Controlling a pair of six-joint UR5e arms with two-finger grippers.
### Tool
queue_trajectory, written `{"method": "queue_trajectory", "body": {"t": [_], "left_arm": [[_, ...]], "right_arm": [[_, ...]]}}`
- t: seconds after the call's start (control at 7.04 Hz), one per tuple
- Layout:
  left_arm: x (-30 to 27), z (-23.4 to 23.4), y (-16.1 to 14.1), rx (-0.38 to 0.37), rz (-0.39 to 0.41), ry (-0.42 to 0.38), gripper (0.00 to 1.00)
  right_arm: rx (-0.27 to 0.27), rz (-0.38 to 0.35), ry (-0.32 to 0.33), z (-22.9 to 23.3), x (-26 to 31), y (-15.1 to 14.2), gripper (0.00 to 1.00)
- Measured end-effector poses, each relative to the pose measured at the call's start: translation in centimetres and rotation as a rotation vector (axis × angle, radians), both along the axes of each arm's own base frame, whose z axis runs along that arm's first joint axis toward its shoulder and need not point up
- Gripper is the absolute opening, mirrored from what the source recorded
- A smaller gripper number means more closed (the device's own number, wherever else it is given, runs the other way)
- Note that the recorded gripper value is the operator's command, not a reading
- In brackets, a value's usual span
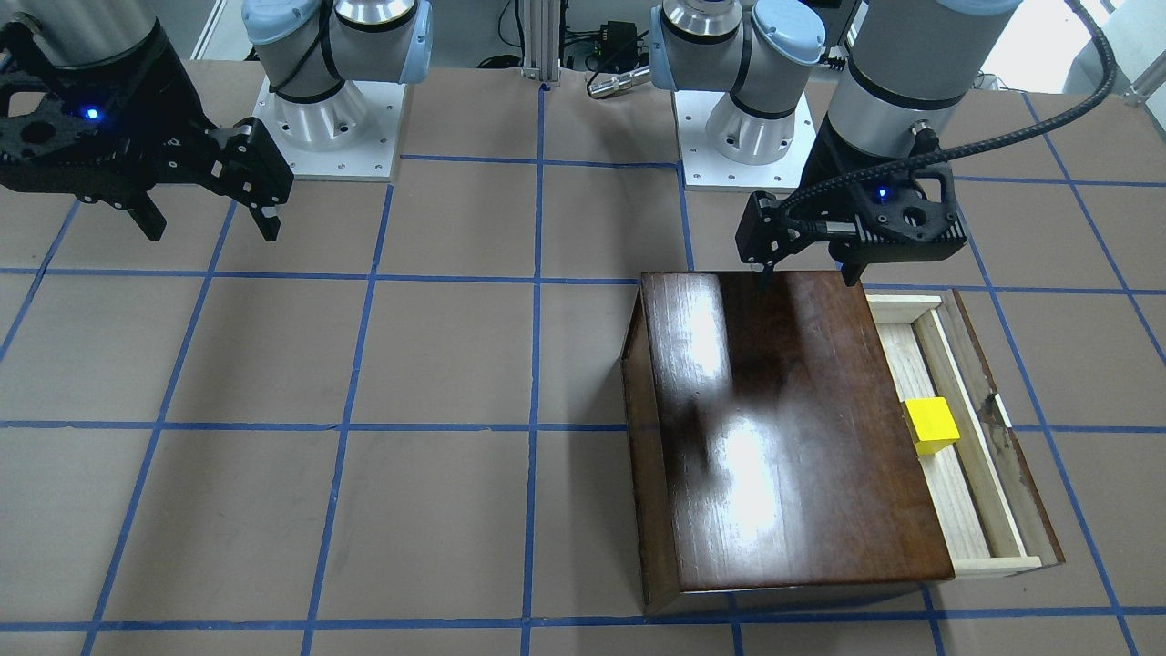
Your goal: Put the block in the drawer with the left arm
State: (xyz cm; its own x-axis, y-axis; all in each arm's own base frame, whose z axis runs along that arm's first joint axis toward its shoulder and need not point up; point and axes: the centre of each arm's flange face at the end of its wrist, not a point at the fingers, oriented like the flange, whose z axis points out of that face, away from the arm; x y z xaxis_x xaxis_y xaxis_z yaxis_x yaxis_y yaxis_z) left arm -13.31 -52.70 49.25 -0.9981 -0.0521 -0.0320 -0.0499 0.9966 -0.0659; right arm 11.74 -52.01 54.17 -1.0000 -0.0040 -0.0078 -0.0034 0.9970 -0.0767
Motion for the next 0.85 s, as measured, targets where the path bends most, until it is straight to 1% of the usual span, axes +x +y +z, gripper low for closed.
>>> {"method": "queue_trajectory", "body": {"t": [0.28, 0.85], "left_arm": [[-0.03, 0.02, -0.04, 0.0, 0.0, 0.0, 0.91], [-0.06, -0.27, -0.18, 0.003, 0.0, -0.003, 0.92]], "right_arm": [[0.0, 0.0, 0.0, -0.02, -0.01, -0.02, 1.0], [0.0, 0.0, 0.0, -0.02, 0.02, -0.01, 1.0]]}}
